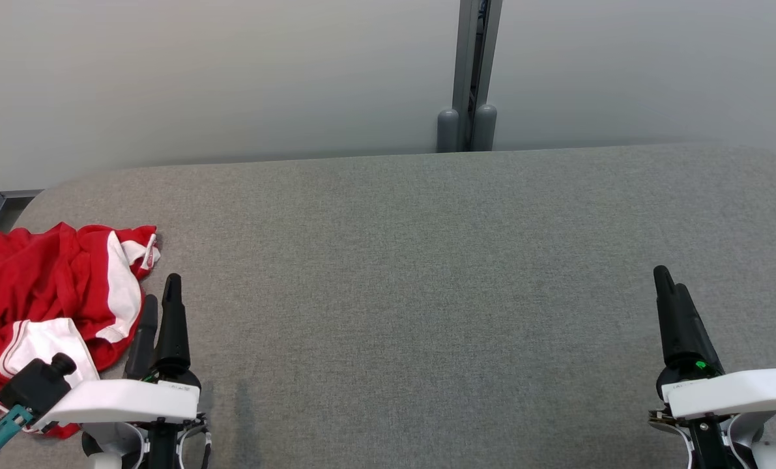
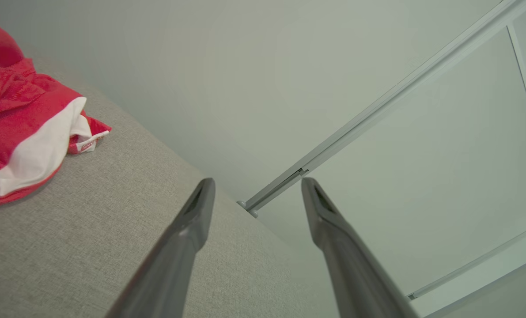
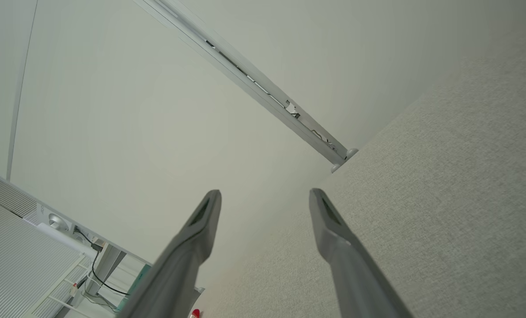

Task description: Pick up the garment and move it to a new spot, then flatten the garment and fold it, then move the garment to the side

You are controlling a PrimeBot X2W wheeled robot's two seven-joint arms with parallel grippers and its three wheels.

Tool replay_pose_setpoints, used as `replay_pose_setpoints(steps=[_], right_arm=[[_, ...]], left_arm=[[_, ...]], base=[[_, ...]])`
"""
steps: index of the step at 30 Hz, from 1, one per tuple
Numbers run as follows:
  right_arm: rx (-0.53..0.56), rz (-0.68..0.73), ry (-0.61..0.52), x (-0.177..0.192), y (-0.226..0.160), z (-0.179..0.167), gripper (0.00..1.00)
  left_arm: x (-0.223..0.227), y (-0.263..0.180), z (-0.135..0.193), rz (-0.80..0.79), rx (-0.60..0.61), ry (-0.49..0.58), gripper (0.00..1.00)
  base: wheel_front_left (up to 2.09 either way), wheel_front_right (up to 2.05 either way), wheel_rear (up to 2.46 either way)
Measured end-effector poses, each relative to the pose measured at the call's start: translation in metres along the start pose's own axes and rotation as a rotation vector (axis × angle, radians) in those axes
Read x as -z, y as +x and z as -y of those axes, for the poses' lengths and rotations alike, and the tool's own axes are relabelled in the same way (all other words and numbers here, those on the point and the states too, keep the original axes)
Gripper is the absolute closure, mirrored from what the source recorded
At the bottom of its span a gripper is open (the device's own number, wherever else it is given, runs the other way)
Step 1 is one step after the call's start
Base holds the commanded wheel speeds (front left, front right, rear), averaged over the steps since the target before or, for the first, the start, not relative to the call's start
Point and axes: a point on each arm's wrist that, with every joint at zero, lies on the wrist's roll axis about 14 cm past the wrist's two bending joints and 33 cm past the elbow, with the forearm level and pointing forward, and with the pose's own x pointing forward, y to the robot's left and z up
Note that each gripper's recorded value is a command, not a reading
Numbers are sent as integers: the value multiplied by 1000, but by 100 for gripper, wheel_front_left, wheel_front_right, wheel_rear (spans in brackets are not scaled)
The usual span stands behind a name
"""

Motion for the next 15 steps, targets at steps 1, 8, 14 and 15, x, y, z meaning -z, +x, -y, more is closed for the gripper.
replay_pose_setpoints(steps=[1,8,14,15], right_arm=[[-3,0,-24,0,0,-1,0],[-30,-16,-200,4,0,-5,0],[-48,-24,-317,7,0,-7,0],[-51,-25,-335,7,1,-8,0]], left_arm=[[1,0,0,0,-3,26,0],[5,0,0,-6,-16,172,0],[7,0,2,-5,-12,268,0],[7,0,2,-5,-12,287,0]], base=[[0,0,0],[0,0,0],[0,0,0],[0,0,0]])
